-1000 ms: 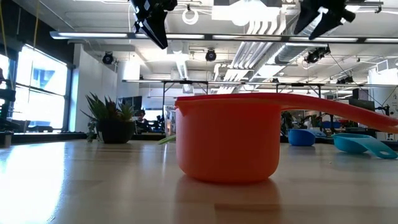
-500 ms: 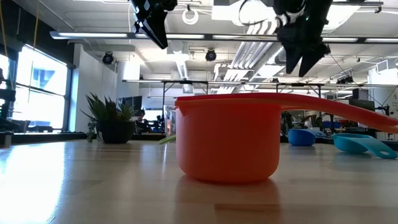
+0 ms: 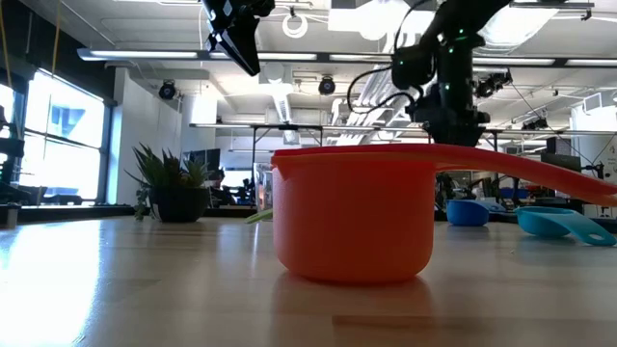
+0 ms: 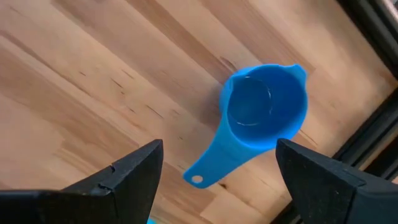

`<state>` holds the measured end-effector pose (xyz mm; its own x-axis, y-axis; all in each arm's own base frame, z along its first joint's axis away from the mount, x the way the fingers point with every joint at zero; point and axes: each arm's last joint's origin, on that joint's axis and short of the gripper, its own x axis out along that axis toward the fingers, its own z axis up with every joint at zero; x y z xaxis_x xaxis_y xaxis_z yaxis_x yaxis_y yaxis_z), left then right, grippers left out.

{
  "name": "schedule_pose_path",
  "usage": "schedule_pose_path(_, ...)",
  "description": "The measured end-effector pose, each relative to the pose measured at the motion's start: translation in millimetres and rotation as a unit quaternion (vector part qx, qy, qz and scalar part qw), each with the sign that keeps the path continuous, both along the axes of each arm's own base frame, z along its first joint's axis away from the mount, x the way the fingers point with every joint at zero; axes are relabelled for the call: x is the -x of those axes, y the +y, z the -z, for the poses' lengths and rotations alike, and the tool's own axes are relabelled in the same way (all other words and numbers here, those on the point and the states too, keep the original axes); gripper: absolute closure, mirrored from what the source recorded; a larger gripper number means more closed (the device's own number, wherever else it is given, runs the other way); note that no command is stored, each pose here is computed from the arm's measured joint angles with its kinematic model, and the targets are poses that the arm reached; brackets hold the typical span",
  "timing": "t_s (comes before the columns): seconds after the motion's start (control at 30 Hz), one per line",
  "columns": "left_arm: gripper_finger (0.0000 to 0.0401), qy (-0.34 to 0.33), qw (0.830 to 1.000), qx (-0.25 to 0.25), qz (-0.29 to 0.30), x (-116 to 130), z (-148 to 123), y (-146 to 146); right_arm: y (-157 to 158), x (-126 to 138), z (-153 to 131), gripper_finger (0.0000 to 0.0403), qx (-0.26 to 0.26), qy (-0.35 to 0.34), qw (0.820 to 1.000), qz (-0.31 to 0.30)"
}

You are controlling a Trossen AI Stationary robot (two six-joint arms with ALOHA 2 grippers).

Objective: Nest measuring cups in basket
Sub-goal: Stack the blue measuring cup into the red measuring cup

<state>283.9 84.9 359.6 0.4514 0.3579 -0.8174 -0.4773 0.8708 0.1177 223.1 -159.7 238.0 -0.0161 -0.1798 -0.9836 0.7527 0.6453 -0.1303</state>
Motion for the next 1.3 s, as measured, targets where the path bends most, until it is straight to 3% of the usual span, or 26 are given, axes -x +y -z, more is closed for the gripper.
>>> schedule_pose_path(0.6,0.0339,0.000,1.000,0.000,0.000,0,0,0,-25,-9,45,0.0100,-0.032,0.059,0.997,0.031)
schedule_pose_path(0.97,0.0339,0.000,1.000,0.001,-0.001,0,0,0,-29,-13,58,0.0207,-0.035,0.072,0.996,0.028)
schedule_pose_path(1.3,0.0339,0.000,1.000,0.001,-0.001,0,0,0,-31,-15,58,0.0256,-0.029,0.065,0.997,0.028)
